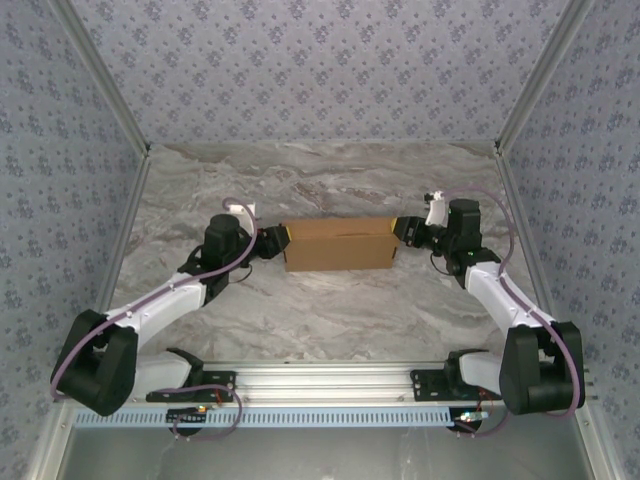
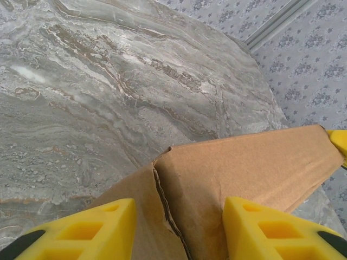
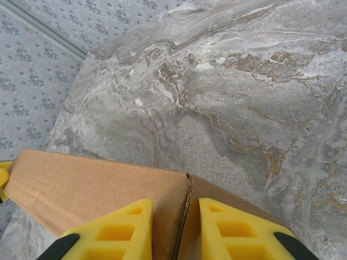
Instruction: Fold the paper box
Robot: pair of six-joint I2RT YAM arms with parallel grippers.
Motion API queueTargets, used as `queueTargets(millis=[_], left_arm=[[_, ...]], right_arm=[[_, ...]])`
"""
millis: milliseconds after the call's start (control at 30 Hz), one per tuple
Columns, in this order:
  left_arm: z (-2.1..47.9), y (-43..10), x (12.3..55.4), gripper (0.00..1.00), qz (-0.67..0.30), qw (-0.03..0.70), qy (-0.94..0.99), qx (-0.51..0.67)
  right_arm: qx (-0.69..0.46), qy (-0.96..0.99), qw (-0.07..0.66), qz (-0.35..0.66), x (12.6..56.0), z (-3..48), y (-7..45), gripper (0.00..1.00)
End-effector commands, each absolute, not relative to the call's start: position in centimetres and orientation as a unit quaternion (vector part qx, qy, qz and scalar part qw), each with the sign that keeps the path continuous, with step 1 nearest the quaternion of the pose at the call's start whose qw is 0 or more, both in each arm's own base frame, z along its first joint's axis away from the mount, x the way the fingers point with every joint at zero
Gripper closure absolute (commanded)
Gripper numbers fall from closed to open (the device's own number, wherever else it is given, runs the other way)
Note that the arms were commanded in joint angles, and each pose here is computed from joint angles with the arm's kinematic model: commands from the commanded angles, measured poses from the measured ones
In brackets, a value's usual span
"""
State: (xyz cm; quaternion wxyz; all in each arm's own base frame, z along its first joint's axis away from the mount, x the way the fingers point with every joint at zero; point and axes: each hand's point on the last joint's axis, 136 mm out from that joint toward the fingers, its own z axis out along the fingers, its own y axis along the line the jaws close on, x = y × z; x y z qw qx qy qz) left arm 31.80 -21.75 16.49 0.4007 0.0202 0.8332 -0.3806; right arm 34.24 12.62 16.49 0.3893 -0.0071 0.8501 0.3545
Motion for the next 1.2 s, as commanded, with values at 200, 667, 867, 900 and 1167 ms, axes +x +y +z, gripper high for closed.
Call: queueTargets(millis=[200,667,867,900,1167], left_arm=[[12.4,-21.3,29.5,0.54,-0.341,0.326,0.882,0.02],[15.1,-23.7,29.8,0.44,-0.372,0.333,0.865,0.043],[15.7,-25.2,29.8,0.46,-0.396,0.326,0.857,0.053],[15.8,-25.4,29.8,0.46,-0.397,0.327,0.856,0.054],[16.7,-26.1,30.7,0.49,-0.404,0.336,0.849,0.055]], right_arm=[[0.033,0.901,0.27,0.337,30.6,11.7,12.4,0.73],[0.004,0.882,0.293,0.37,31.6,15.4,14.6,0.57],[-0.007,0.873,0.303,0.382,31.7,16.5,15.4,0.61],[-0.009,0.872,0.305,0.383,31.8,16.8,15.5,0.63],[-0.014,0.859,0.331,0.391,32.8,18.6,15.8,0.7]])
